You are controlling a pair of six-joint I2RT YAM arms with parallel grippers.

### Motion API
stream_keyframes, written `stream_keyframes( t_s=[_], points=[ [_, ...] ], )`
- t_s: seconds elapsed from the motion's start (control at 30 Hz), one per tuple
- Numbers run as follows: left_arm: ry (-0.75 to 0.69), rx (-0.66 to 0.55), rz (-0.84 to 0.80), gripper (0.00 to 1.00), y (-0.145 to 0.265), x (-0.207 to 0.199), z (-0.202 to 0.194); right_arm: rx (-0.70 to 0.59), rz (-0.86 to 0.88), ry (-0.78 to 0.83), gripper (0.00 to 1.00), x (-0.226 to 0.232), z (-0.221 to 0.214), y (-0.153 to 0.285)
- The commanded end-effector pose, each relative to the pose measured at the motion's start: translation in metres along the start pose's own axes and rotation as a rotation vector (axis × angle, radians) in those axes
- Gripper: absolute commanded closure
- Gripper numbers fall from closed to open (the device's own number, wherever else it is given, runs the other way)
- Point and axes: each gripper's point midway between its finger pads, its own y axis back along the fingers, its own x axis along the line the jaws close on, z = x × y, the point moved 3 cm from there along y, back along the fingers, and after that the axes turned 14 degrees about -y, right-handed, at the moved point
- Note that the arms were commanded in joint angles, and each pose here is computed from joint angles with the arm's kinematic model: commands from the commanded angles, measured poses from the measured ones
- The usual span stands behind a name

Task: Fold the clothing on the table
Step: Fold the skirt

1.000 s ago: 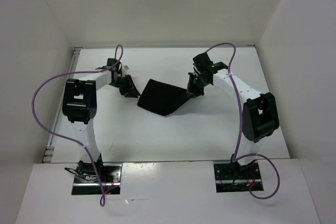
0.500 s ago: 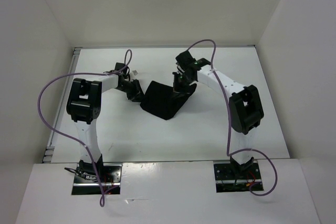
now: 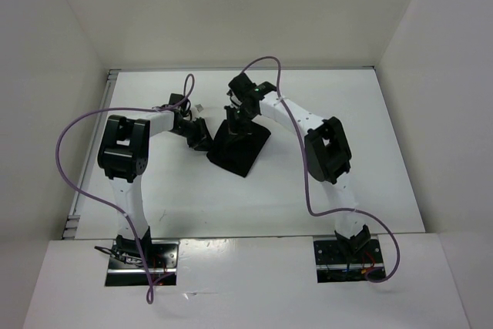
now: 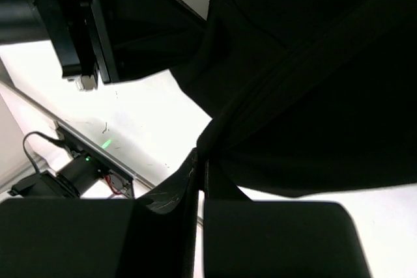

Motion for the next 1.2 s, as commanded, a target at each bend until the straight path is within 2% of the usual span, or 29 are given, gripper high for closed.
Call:
stream_keyframes(
  t_s=[0.0,0.37,1.1,1.17],
  points=[
    [0.020,0.057,0.090,0.72,-0.010,0.020,-0.021,0.049,0.038,0.049,0.99,0.019,-0.008,0.000],
    [0.020,0.057,0.090,0.72,-0.010,0.020,-0.021,0.116,0.043,0.076,0.99,0.027,-0.015,-0.024],
    [0.026,0.066,0.083,0.72,-0.012,0.021,-0.026,0.158,0.066,0.096,0.99,0.041,-0.007,-0.056],
    [0.026,0.066,0.083,0.72,-0.012,0.021,-0.026,0.163,0.096,0.114,0.79,0.048,-0.006,-0.052]
  ],
)
